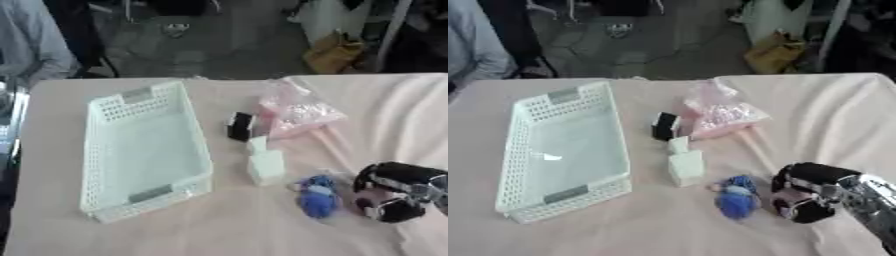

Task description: Pick up objects on the table and place them in the box.

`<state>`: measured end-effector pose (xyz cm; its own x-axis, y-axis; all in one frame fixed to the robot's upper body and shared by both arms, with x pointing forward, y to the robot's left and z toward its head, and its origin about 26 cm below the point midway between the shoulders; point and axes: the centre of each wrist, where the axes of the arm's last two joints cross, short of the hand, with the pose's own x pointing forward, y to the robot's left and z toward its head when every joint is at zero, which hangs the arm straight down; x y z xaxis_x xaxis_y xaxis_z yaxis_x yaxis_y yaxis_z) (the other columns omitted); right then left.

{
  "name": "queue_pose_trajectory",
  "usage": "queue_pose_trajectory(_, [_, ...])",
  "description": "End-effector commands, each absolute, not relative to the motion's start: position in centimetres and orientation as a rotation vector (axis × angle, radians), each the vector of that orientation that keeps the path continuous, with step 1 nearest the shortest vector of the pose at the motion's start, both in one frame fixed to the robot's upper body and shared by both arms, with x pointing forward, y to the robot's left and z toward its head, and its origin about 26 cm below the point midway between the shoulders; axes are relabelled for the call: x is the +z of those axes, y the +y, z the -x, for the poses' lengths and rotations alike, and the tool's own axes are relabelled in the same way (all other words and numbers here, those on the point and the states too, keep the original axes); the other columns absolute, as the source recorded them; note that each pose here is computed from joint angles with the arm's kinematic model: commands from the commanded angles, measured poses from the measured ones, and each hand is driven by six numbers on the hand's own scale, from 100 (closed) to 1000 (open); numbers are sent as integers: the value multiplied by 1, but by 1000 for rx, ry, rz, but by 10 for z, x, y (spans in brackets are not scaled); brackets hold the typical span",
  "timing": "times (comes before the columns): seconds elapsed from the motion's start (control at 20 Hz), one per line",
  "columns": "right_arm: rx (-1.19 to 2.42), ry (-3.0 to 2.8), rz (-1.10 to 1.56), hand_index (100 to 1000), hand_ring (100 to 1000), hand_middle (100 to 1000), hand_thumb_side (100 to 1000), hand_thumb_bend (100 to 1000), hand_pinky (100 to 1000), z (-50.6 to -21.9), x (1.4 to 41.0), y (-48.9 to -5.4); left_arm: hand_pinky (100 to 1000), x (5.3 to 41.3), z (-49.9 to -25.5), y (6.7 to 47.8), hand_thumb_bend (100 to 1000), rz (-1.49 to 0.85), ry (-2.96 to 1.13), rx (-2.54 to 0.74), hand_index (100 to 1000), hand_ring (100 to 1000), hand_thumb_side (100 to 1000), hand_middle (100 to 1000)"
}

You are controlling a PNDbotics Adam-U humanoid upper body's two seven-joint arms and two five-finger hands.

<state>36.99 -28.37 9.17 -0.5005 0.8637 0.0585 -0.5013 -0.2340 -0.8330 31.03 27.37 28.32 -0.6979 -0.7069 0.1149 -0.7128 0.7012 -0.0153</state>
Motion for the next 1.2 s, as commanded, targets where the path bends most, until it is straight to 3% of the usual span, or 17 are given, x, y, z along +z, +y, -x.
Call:
queue_pose_trajectory(0.05, [1871, -1014, 565, 676, 383, 533, 286, 233, 354, -371, 90, -293, 827, 294, -307, 275, 100, -1194, -2840, 97, 925, 959, 953, 889])
queue_pose_trajectory(0.1, [1872, -1014, 570, 676, 383, 533, 286, 233, 354, -372, 89, -293, 827, 294, -307, 275, 100, -1193, -2841, 98, 925, 959, 953, 889])
queue_pose_trajectory(0.15, [1873, -1016, 572, 577, 312, 460, 284, 232, 275, -371, 88, -292, 827, 294, -307, 274, 100, -1193, -2842, 100, 922, 958, 952, 886])
queue_pose_trajectory(0.3, [1874, -1034, 597, 496, 244, 393, 296, 235, 201, -370, 83, -292, 827, 295, -307, 275, 100, -1195, -2843, 105, 920, 958, 951, 884])
queue_pose_trajectory(0.35, [1878, -1047, 617, 348, 119, 259, 328, 233, 100, -370, 82, -292, 827, 295, -307, 275, 100, -1196, -2843, 107, 917, 958, 950, 881])
queue_pose_trajectory(0.4, [1881, -1066, 646, 337, 109, 248, 331, 231, 100, -370, 81, -291, 827, 295, -307, 275, 100, -1196, -2843, 110, 917, 958, 949, 881])
queue_pose_trajectory(0.45, [1885, -1083, 675, 269, 100, 176, 354, 225, 100, -370, 79, -291, 827, 295, -307, 275, 100, -1197, -2843, 112, 916, 958, 949, 879])
queue_pose_trajectory(0.6, [1882, -1129, 754, 222, 100, 126, 378, 224, 100, -371, 73, -293, 827, 295, -307, 275, 100, -1199, -2843, 117, 915, 957, 948, 878])
queue_pose_trajectory(0.65, [1879, -1142, 774, 160, 100, 100, 466, 328, 100, -371, 71, -294, 827, 295, -307, 275, 100, -1199, -2843, 117, 912, 958, 947, 876])
queue_pose_trajectory(0.7, [1871, -1165, 797, 160, 100, 100, 466, 328, 100, -372, 70, -295, 827, 295, -307, 275, 100, -1199, -2843, 117, 912, 958, 947, 876])
queue_pose_trajectory(0.75, [1861, -1189, 818, 131, 100, 100, 646, 339, 100, -373, 70, -295, 828, 295, -307, 275, 100, -1200, -2843, 117, 911, 957, 945, 875])
queue_pose_trajectory(0.8, [1841, -1229, 841, 126, 100, 100, 668, 342, 100, -373, 70, -295, 828, 295, -307, 275, 100, -1201, -2843, 119, 911, 957, 945, 875])
queue_pose_trajectory(0.95, [1790, -1327, 906, 100, 100, 100, 813, 244, 100, -374, 67, -296, 827, 295, -307, 275, 100, -1201, -2843, 121, 910, 958, 940, 874])
queue_pose_trajectory(1.0, [1780, -1354, 924, 100, 100, 100, 813, 244, 100, -374, 66, -296, 827, 295, -307, 275, 100, -1200, -2843, 122, 910, 958, 940, 874])
queue_pose_trajectory(1.05, [1772, -1377, 940, 100, 100, 100, 880, 125, 100, -375, 65, -297, 827, 295, -307, 275, 100, -1200, -2844, 123, 909, 958, 939, 873])
queue_pose_trajectory(1.2, [1724, -1470, 997, 100, 100, 100, 940, 100, 100, -377, 63, -298, 827, 295, -307, 275, 100, -1199, -2843, 122, 909, 957, 938, 872])
